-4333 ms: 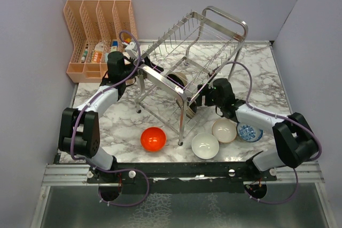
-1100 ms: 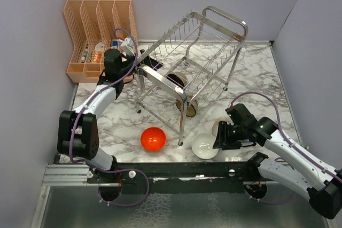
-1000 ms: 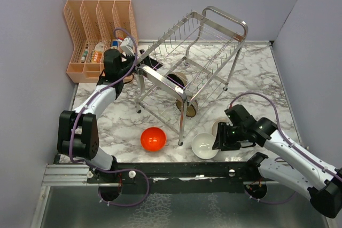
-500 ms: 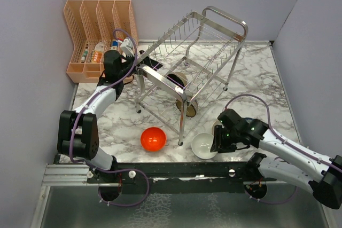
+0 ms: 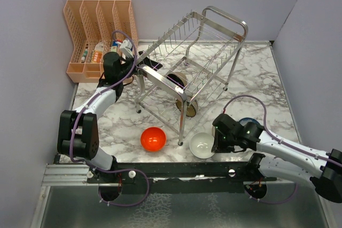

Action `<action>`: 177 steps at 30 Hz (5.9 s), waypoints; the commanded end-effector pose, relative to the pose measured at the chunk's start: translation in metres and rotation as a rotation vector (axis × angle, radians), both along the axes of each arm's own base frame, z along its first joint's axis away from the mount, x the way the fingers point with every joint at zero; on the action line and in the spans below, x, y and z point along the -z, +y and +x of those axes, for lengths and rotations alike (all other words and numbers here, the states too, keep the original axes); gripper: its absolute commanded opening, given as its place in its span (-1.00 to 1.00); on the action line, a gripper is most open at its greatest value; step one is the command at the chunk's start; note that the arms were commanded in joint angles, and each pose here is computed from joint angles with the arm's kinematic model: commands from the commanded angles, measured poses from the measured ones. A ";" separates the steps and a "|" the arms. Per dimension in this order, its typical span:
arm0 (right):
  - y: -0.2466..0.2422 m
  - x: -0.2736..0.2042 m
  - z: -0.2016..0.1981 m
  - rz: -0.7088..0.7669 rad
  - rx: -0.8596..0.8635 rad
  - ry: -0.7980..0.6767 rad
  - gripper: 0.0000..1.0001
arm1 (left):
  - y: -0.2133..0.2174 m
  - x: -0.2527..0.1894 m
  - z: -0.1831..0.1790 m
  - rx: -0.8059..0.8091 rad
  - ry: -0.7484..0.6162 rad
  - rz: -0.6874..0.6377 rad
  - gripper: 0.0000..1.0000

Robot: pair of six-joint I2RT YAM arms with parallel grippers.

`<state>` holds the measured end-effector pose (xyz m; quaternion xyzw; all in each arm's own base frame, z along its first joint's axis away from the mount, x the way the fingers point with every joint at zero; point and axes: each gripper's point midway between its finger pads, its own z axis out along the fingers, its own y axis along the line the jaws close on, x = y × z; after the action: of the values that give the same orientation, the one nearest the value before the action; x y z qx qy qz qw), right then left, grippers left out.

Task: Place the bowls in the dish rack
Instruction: Pick up the bowl from the center of the board, then place the bowl in the dish rack.

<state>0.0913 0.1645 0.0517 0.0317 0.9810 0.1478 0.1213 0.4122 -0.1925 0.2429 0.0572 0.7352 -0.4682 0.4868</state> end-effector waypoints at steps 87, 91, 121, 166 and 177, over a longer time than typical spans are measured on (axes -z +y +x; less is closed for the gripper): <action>-0.049 -0.166 0.298 -0.403 0.302 -1.473 -0.98 | 0.003 -0.015 0.002 0.011 -0.049 0.004 0.99; -0.053 -0.163 0.304 -0.481 0.307 -1.496 -0.98 | 0.003 -0.013 0.003 0.012 -0.047 0.002 0.99; -0.055 -0.168 0.324 -1.177 -0.043 -1.600 -0.98 | 0.001 -0.009 0.002 0.026 -0.051 -0.009 0.99; -0.065 -0.147 0.274 -1.058 0.056 -1.452 -0.01 | -0.001 -0.013 0.000 0.050 -0.071 -0.076 0.99; -0.057 -0.147 0.269 -0.859 0.047 -1.396 0.18 | 0.001 -0.014 0.001 0.046 -0.071 -0.080 0.99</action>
<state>0.3636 0.1063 0.2074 -0.1175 0.6215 -0.3034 0.7126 0.4144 -0.1925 0.2561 0.0638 0.7025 -0.5006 0.5018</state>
